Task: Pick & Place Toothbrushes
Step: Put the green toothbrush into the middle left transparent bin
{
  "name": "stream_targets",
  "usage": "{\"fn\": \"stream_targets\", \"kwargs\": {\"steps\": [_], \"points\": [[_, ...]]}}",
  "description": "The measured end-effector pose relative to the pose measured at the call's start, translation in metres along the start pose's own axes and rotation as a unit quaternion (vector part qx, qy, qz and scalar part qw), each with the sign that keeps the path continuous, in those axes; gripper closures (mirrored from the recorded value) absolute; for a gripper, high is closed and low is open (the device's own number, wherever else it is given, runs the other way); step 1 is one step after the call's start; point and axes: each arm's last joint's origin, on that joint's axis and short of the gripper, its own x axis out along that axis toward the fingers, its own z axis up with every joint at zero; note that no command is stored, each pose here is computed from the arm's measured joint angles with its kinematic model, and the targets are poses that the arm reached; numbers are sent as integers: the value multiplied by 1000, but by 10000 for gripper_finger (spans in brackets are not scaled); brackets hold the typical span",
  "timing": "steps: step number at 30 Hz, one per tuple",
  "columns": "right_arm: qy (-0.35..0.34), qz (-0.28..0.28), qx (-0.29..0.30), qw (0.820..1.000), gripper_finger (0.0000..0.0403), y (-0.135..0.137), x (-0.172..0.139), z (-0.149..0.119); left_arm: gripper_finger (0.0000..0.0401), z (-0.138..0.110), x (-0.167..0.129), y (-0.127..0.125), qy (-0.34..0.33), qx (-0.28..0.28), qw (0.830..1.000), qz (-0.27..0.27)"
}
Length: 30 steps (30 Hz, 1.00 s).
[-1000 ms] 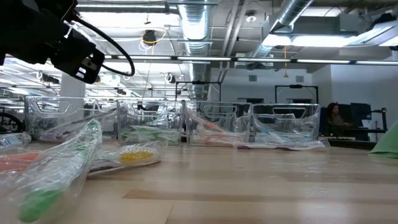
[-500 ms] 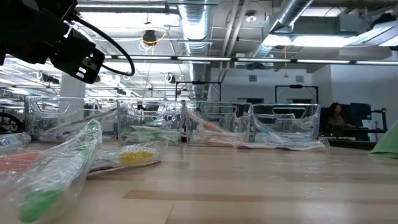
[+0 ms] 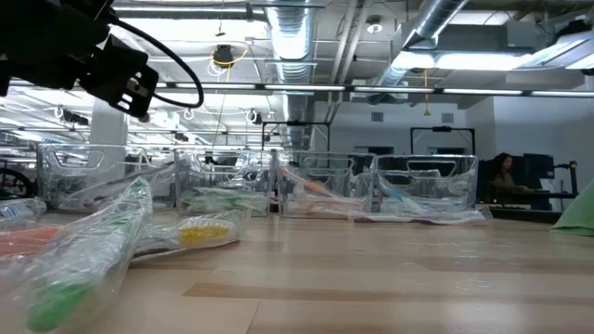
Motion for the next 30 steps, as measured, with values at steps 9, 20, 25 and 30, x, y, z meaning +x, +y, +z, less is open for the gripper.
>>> {"fn": "stream_targets", "kwargs": {"steps": [9,20,25,30], "points": [[-19,-19,-16,1000,187,-31,-14,18,257,4,0,3,-21,-4,1000,9],[72,100,33,992,187,-62,25,57,257,5,0,3,-25,-4,1000,7],[129,49,38,990,187,-72,49,33,257,5,0,3,-24,-4,1000,7],[148,81,43,985,187,-57,65,24,257,5,0,3,-23,-6,1000,6]]}}
